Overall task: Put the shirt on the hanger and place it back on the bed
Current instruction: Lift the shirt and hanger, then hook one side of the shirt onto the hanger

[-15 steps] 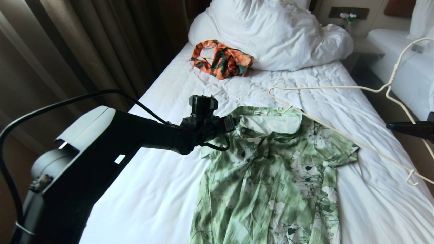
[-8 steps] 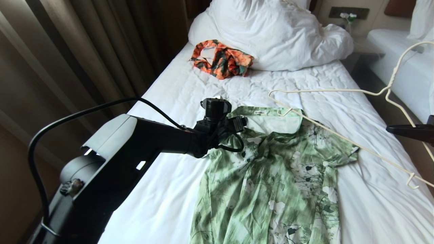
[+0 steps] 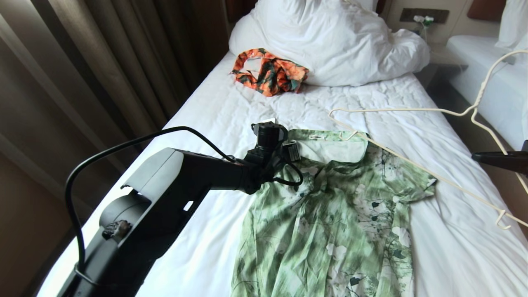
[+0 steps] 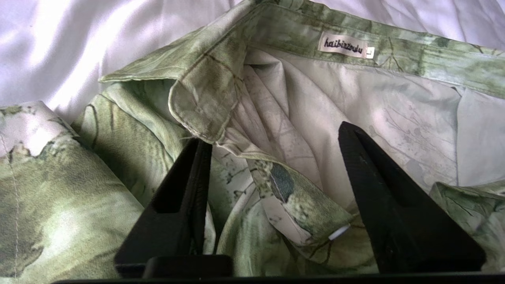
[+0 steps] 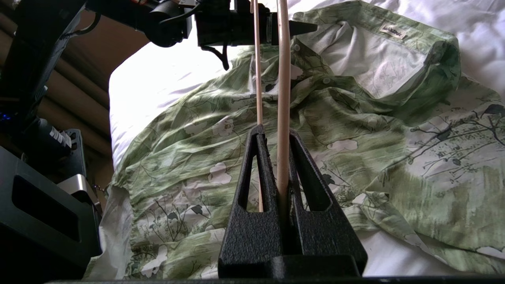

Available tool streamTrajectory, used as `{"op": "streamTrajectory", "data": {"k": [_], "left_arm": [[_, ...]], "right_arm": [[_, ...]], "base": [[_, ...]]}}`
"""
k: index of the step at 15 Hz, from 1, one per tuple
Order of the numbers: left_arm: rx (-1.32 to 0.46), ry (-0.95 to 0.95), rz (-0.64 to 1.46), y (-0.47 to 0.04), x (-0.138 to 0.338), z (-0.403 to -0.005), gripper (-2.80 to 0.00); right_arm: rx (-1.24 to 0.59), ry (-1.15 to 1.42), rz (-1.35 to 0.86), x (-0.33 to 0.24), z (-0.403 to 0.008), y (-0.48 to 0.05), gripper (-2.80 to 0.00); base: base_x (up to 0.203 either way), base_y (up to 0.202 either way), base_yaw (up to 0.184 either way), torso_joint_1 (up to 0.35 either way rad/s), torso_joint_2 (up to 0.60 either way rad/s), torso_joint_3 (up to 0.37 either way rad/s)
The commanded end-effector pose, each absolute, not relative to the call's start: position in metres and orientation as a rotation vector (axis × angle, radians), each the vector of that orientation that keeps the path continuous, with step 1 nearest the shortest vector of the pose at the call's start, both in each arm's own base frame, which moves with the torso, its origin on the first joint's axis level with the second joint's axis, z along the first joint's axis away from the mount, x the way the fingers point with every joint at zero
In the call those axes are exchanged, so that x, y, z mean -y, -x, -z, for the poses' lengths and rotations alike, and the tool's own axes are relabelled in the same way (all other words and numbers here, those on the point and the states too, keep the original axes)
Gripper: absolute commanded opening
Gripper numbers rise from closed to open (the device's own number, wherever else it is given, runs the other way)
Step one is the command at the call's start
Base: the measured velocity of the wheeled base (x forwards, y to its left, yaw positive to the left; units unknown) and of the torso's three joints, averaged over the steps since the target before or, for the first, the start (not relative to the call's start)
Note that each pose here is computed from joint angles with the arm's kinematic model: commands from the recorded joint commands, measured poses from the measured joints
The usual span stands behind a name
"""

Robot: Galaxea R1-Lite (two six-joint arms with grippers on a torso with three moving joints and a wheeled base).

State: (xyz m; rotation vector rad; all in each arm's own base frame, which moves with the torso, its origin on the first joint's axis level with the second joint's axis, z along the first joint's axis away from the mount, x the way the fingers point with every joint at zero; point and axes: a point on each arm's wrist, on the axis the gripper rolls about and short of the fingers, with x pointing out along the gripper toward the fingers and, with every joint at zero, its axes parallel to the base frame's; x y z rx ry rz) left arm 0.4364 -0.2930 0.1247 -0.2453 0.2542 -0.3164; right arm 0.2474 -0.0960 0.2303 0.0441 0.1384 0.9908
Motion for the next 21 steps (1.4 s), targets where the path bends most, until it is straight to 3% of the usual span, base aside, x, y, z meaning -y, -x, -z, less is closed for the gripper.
{"op": "streamTrajectory", "data": {"k": [1, 5, 9, 21], "left_arm": [[-0.256, 0.233, 0.305, -0.441, 0.294, -0.116, -2.8], [-0.247, 0.236, 0.299, -0.441, 0.292, -0.121, -2.8], [-0.219, 0.263, 0.263, -0.429, 0.275, -0.154, -2.8], [-0.321, 0.256, 0.3, -0.306, 0.266, -0.192, -2.8]], "right_arm": [[-0.131, -0.042, -0.998, 0.096, -0.231, -0.247, -2.8], [-0.135, -0.047, -0.997, 0.096, -0.229, -0.248, -2.8], [-0.146, -0.031, -0.996, 0.102, -0.221, -0.274, -2.8], [-0.177, 0.052, -1.022, 0.059, -0.234, -0.27, -2.8]], "base": [[0.0, 0.0, 0.0, 0.0, 0.0, 0.0], [0.0, 0.0, 0.0, 0.0, 0.0, 0.0], [0.0, 0.0, 0.0, 0.0, 0.0, 0.0], [0.0, 0.0, 0.0, 0.0, 0.0, 0.0]]}}
